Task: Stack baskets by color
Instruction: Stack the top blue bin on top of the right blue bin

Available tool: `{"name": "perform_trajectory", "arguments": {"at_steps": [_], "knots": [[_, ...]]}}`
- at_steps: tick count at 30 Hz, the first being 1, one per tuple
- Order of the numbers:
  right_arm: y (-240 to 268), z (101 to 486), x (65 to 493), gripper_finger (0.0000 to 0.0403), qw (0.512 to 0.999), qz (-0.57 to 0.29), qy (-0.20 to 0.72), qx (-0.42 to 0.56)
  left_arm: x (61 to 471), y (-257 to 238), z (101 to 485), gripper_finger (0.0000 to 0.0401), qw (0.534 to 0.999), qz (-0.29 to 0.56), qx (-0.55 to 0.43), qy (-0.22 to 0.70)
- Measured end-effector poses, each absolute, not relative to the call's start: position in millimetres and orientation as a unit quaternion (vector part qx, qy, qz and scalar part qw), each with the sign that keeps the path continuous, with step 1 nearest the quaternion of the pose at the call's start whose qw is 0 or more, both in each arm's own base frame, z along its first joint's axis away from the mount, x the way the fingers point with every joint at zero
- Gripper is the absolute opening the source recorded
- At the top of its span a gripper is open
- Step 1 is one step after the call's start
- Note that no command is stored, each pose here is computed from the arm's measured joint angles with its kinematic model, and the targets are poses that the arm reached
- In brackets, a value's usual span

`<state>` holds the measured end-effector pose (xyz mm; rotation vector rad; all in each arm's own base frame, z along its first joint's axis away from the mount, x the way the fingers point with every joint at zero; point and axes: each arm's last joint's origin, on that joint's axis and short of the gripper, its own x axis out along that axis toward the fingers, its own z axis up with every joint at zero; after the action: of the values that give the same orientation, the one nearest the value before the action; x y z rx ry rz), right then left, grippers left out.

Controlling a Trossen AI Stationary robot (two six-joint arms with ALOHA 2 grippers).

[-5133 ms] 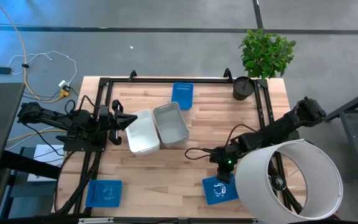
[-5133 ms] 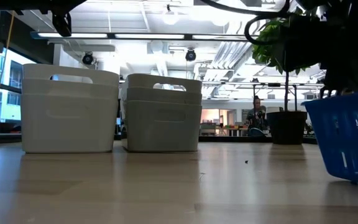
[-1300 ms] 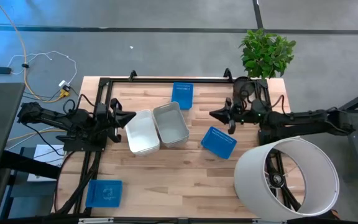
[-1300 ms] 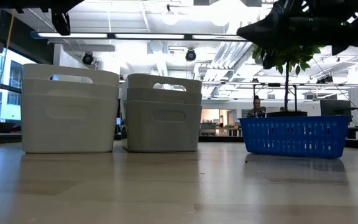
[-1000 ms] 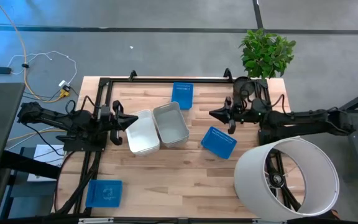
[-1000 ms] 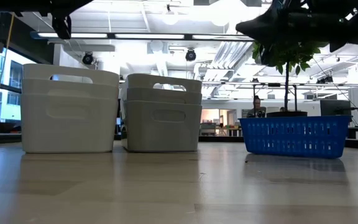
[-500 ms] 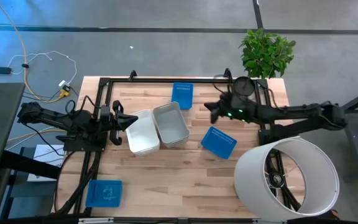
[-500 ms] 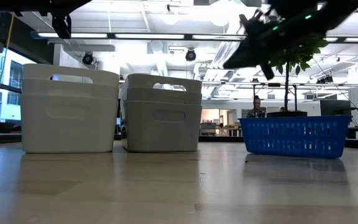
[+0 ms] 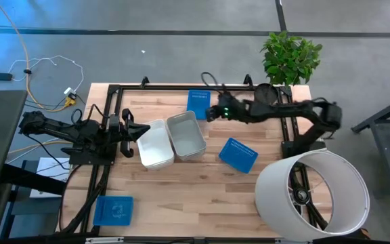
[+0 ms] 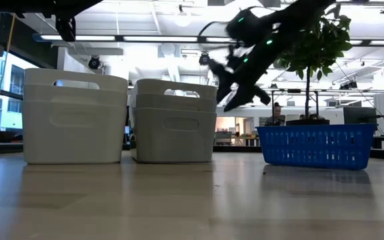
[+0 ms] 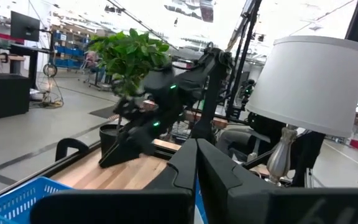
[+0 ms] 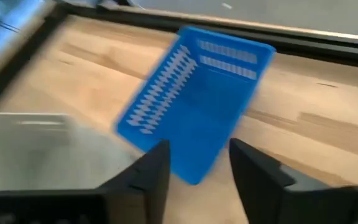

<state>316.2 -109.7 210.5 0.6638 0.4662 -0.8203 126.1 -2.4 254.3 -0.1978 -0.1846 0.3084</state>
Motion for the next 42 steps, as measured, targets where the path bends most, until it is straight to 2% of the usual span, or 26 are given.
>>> {"name": "perform_trajectory", "arguments": {"at_steps": [5,13,22,27,34,42], "knots": [[-126.5,195.8,341.5,0.0192,0.8,-0.428,0.29,0.304,126.1,-2.4,254.3,0.0001,0.979,0.153,-0.098,-0.092],[-136.4,166.0,362.6,0.0194,0.763,-0.462,0.302,0.336,126.0,-2.3,255.1,0.0,0.979,0.153,-0.099,-0.096],[-137.5,160.5,363.4,0.019,0.747,-0.488,0.282,0.354,125.3,-2.4,259.0,0.0001,0.976,0.149,-0.105,-0.116],[-137.3,160.3,363.5,0.0141,0.742,-0.489,0.278,0.365,125.3,-2.5,259.0,0.0001,0.977,0.147,-0.105,-0.116],[-137.2,160.0,363.2,0.0018,0.748,-0.484,0.289,0.351,125.2,-2.5,259.1,0.0001,0.976,0.145,-0.11,-0.117],[-135.2,173.5,354.9,0.0005,0.757,-0.487,0.311,0.304,125.3,-2.6,259.0,0.0,0.976,0.145,-0.109,-0.116]]}}
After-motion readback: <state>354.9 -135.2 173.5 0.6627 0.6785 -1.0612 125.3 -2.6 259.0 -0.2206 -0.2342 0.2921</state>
